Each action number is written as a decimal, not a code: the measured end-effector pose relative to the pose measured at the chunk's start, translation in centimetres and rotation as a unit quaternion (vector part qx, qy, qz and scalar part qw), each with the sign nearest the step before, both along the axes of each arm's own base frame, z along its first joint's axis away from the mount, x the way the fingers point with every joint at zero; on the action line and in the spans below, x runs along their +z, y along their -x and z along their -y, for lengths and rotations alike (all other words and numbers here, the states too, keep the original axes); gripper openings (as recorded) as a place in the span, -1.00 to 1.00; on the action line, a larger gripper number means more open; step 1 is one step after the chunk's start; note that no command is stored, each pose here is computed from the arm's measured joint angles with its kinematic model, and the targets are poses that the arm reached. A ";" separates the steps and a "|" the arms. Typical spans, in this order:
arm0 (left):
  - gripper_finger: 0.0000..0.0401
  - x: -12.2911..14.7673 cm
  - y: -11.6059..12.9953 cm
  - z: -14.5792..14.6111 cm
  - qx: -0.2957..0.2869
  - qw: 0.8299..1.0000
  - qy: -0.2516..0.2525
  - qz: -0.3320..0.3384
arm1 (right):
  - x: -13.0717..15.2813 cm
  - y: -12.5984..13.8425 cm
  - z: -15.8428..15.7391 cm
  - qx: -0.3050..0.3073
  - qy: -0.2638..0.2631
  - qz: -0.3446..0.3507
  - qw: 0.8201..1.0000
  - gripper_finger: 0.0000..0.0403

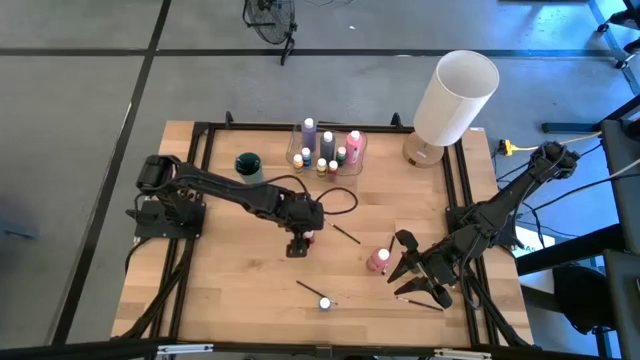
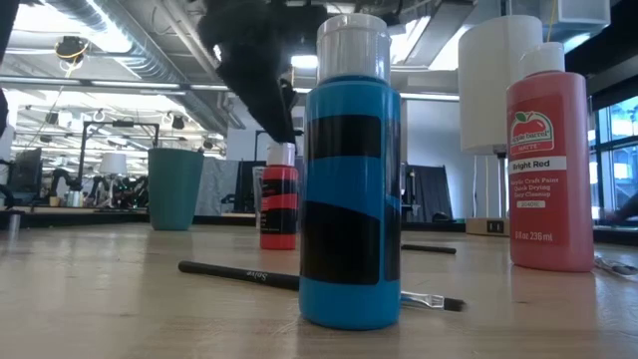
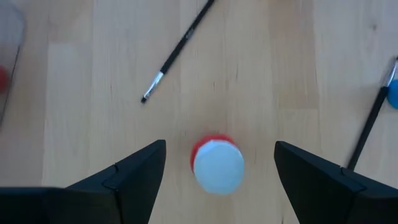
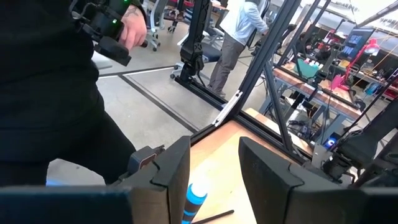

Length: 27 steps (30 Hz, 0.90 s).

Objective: Pick & Place Paint Supplies
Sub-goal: Put the red paint bottle into the transparent bin

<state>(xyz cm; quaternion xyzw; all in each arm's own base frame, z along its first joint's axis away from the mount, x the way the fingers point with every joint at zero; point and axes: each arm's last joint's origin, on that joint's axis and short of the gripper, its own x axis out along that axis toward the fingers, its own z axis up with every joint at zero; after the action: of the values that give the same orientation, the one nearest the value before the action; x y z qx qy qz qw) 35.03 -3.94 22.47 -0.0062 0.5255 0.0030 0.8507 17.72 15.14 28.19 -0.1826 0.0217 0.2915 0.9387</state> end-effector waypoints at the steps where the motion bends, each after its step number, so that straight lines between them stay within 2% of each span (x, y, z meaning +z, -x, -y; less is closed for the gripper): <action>1: 0.48 0.0 -0.1 0.0 0.000 1.000 0.000 0.002 | 0.0 0.0 0.0 0.000 0.000 0.000 1.000 -0.31; 10: 0.47 -0.2 -0.1 0.0 0.000 1.000 -0.001 -0.003 | 0.0 0.0 0.0 0.000 0.000 0.000 1.000 -0.31; 20: 0.34 -0.3 -0.1 0.0 0.008 1.000 0.003 -0.006 | 0.0 0.0 0.0 0.000 0.001 0.000 1.000 -0.30; 27: 0.33 -1.2 -0.4 0.0 0.012 1.000 0.003 -0.019 | 0.0 0.0 0.0 0.000 0.001 -0.001 1.000 -0.30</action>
<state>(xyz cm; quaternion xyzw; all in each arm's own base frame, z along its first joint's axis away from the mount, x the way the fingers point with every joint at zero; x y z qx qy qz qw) 35.43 -3.98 21.24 -0.0149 0.5418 0.0118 0.8403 17.71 15.14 28.17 -0.1835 0.0226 0.2918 0.9384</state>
